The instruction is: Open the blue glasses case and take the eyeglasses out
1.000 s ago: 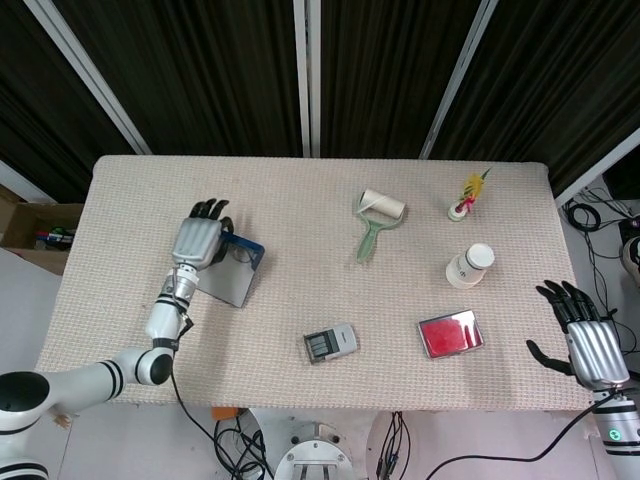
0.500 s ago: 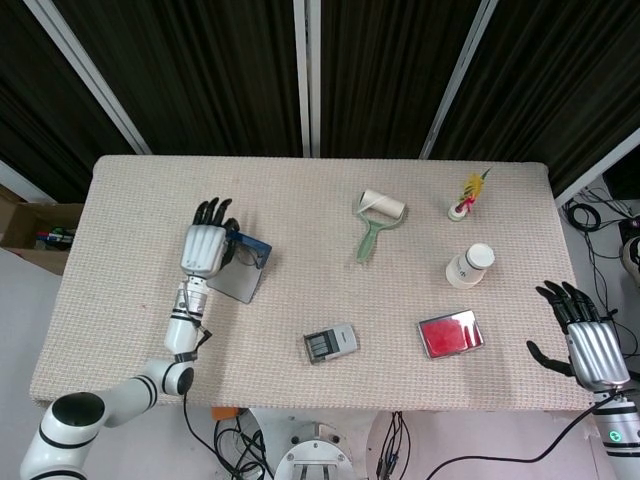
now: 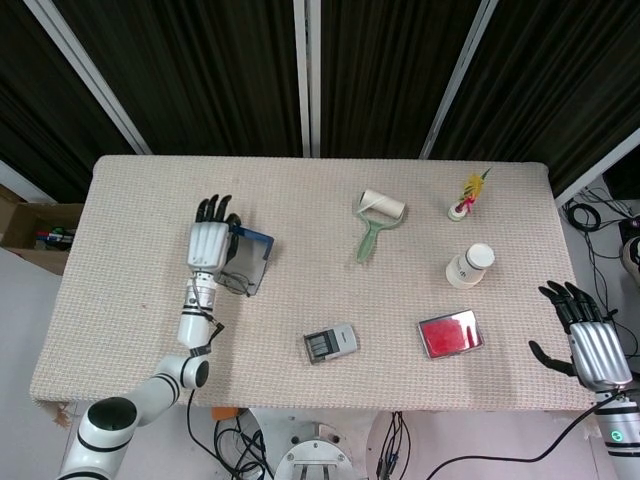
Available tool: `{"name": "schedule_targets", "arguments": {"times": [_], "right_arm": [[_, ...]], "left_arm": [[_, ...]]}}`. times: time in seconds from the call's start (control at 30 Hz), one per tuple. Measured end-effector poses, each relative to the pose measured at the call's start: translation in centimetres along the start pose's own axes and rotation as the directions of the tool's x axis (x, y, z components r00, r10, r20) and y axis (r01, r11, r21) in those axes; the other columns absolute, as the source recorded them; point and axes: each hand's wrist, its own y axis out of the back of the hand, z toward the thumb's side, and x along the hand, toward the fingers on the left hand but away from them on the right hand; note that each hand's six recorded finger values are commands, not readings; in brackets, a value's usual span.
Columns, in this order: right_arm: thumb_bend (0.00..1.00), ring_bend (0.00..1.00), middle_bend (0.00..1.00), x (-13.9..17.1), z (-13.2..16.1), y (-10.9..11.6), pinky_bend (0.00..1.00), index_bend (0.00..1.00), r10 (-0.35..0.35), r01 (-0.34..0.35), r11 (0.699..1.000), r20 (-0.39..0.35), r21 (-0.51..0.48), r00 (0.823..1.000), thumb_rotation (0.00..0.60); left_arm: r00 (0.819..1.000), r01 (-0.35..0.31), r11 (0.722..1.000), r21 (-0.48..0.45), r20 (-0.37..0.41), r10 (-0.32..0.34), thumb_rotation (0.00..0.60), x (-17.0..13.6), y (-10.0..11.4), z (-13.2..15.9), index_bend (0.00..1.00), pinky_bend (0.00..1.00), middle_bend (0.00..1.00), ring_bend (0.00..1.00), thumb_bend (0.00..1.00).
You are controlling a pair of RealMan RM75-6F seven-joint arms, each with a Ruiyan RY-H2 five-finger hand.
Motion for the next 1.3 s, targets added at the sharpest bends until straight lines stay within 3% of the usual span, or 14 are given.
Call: {"name": "schedule_targets", "arguments": {"times": [0.13,0.37,0.53,0.63,0.83,0.97,1.3], "right_arm": [[0.2,0.0,0.11,-0.1,0.0,-0.1,0.11,0.14,0.002,-0.002,1.0,-0.001,-0.001,1.0,0.6],[0.2,0.0,0.11,0.0,0.0,0.1,0.11,0.14,-0.004,0.004,1.0,-0.005,0.0,1.0,0.6],[0.2,0.0,0.11,-0.1,0.1,0.0,0.11,0.14,-0.003,0.003,1.0,-0.01,-0.001,1.0,0.6],[0.2,0.0,0.11,-0.1,0.2,-0.1,0.11,0.14,0.001,-0.001,1.0,-0.014,-0.002,1.0,0.6],[0.2,0.0,0.11,-0.2,0.4,-0.2,0.11,0.14,0.004,-0.004,1.0,-0.022,0.0,1.0,0.6],[0.2,0.0,0.11,-0.3,0.6,-0.1,0.11,0.14,0.003,-0.003,1.0,-0.026,0.004,1.0,0.6],[0.2,0.0,0.11,0.0,0.7,0.0,0.11,0.14,0.0,0.0,1.0,-0.025,0.004,1.0,0.6]], "left_arm": [[0.999,0.049,0.999,-0.01,-0.01,-0.049,0.6,0.5,-0.4,-0.2,0.2,0.1,0.08,0.05,0.49],[0.995,0.097,0.993,-0.073,-0.012,-0.098,0.6,1.0,0.5,-0.3,0.14,0.1,0.07,0.05,0.49],[0.992,0.126,0.987,-0.098,0.03,-0.123,0.6,0.2,1.9,-0.4,0.27,0.11,0.07,0.05,0.48],[0.985,0.161,0.984,-0.077,0.068,-0.156,0.6,-1.0,2.9,-0.5,0.34,0.11,0.07,0.05,0.42],[0.963,0.242,0.968,0.071,0.102,-0.249,0.6,-4.6,3.9,-2.0,0.38,0.1,0.07,0.05,0.33],[0.949,0.294,0.95,0.109,0.081,-0.303,0.6,-6.7,3.3,-3.1,0.4,0.1,0.07,0.05,0.32],[0.944,0.316,0.943,0.108,0.062,-0.324,0.6,-7.0,2.1,-3.2,0.43,0.1,0.07,0.05,0.33]]}}
